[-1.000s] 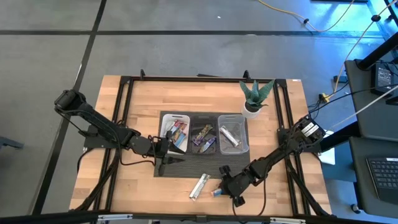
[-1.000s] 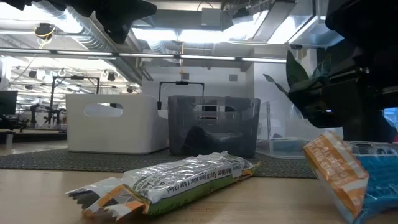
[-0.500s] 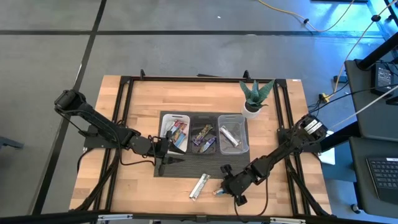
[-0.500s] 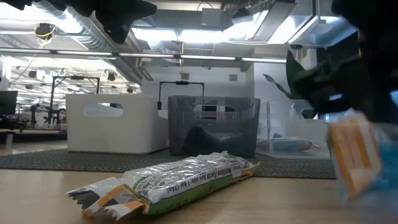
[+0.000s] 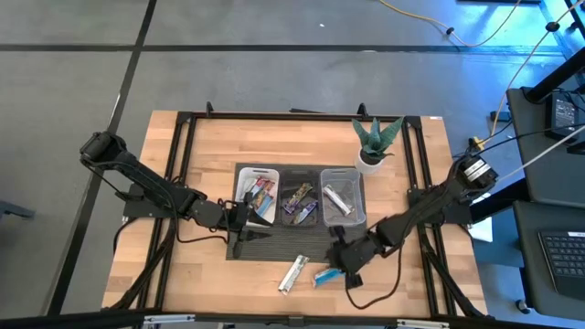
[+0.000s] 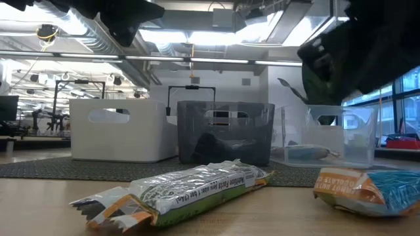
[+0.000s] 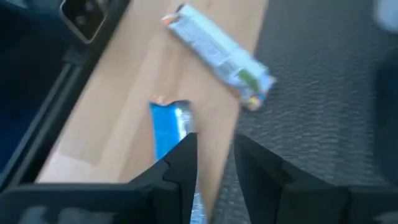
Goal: Pick and place Granola Bars by type
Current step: Put the yellow granola bar into the transparent bin
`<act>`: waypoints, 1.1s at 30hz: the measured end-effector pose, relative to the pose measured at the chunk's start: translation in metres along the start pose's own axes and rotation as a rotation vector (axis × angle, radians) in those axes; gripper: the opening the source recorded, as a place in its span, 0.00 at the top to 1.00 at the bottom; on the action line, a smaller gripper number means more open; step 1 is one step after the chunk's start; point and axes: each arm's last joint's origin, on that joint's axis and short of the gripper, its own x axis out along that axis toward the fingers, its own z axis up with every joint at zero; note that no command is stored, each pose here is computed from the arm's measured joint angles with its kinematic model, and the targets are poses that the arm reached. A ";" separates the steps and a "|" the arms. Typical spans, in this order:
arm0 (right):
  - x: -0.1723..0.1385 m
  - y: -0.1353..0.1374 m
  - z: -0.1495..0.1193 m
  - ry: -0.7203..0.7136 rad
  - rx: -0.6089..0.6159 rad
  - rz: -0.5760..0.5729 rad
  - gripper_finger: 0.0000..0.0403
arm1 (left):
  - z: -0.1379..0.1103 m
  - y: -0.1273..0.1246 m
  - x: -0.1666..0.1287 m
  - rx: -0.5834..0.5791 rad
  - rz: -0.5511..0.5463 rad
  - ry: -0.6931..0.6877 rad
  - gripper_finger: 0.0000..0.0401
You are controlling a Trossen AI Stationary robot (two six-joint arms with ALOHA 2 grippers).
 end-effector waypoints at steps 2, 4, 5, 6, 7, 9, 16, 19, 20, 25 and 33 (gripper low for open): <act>0.008 0.004 -0.003 0.003 -0.005 0.042 0.73 | 0.000 0.000 0.000 0.001 0.000 0.002 0.68; 0.015 0.010 -0.004 -0.012 -0.016 0.069 0.73 | 0.000 0.000 0.000 0.001 0.001 0.002 0.68; 0.019 0.013 -0.006 -0.017 -0.021 0.073 0.73 | 0.000 0.000 0.000 0.000 0.001 0.002 0.68; 0.022 0.015 -0.007 -0.018 -0.020 0.067 0.73 | 0.000 0.000 0.000 0.001 0.000 0.003 0.68; 0.025 0.015 -0.009 -0.008 -0.020 0.068 0.73 | 0.000 0.000 0.000 0.001 0.000 0.003 0.67; 0.030 0.016 -0.013 0.013 -0.017 0.074 0.73 | 0.000 0.000 0.000 0.000 0.001 0.002 0.67; 0.035 0.018 -0.017 0.032 0.015 0.075 0.65 | 0.000 0.000 0.000 -0.001 0.001 0.003 0.67; 0.035 0.018 -0.017 0.026 0.020 0.056 0.56 | 0.000 0.000 0.000 -0.001 0.001 0.003 0.67; 0.035 0.019 -0.017 0.025 0.015 0.056 0.52 | 0.000 0.000 0.000 -0.001 0.001 0.002 0.67; 0.034 0.025 -0.019 0.019 -0.012 0.066 0.40 | 0.000 0.000 0.000 0.000 0.001 0.003 0.68; 0.052 0.031 -0.034 0.030 -0.054 0.007 0.36 | 0.000 0.000 0.000 0.000 0.001 0.003 0.68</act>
